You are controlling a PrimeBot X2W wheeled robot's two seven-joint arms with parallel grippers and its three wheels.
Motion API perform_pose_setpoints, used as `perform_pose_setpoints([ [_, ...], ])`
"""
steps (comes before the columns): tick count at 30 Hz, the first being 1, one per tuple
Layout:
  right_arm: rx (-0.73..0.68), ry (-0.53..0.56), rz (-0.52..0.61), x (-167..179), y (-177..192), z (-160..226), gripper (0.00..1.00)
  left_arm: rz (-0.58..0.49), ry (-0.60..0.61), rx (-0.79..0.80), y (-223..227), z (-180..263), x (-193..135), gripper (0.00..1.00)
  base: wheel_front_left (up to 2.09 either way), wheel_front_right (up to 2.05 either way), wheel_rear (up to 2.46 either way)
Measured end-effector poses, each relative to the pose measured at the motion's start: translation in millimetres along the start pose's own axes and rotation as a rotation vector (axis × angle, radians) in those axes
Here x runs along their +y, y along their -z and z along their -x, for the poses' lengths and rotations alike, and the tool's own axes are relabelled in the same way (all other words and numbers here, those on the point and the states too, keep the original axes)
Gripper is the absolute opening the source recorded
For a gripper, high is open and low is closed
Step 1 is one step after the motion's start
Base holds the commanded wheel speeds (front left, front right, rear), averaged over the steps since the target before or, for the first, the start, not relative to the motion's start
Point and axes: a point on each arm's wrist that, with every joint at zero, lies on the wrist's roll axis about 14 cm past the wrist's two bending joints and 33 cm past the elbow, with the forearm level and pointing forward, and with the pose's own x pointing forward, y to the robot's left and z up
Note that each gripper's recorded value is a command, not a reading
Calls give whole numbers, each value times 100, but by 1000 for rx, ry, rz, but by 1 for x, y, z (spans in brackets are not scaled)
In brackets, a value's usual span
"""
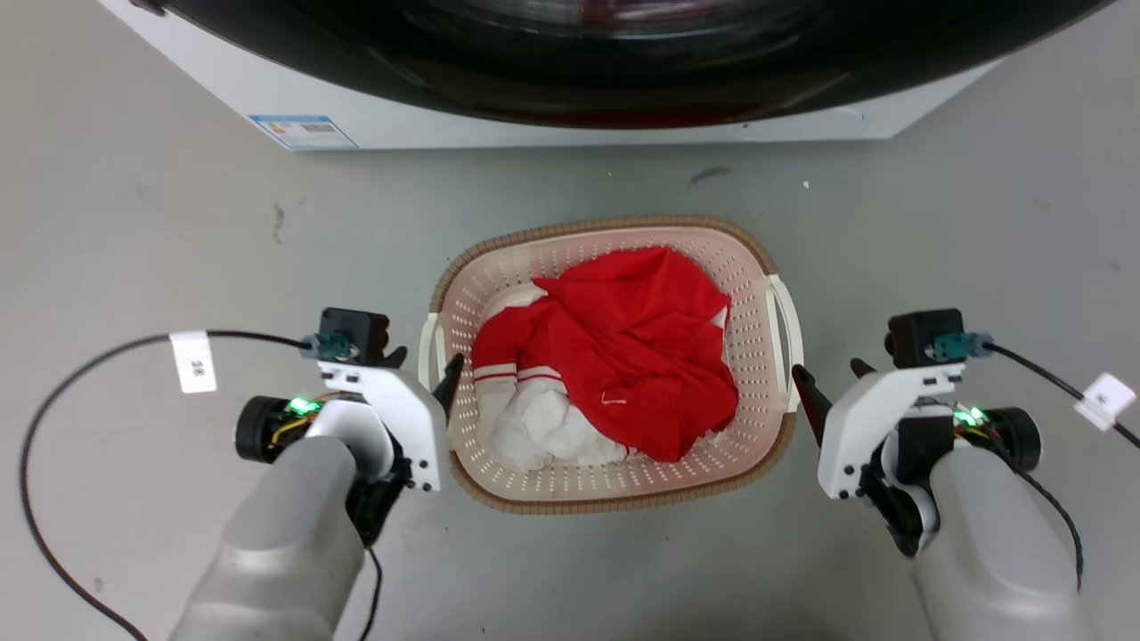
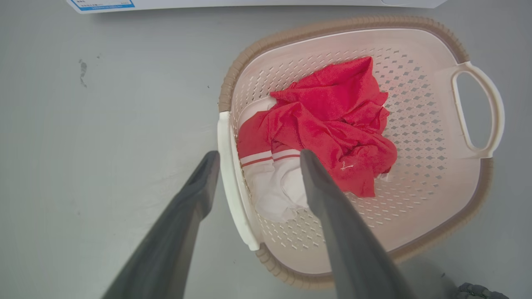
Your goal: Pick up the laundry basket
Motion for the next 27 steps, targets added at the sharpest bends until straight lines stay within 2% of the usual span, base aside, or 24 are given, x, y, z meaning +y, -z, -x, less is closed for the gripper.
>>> perform_pose_setpoints([
  [17,222,-15,-20,-3,42,-46,100,27,-23,304,64,-30,32,100,0,0,0],
  [27,283,-39,-31,2,53,-60,100,49,-16,353,79,-41,34,100,0,0,0],
])
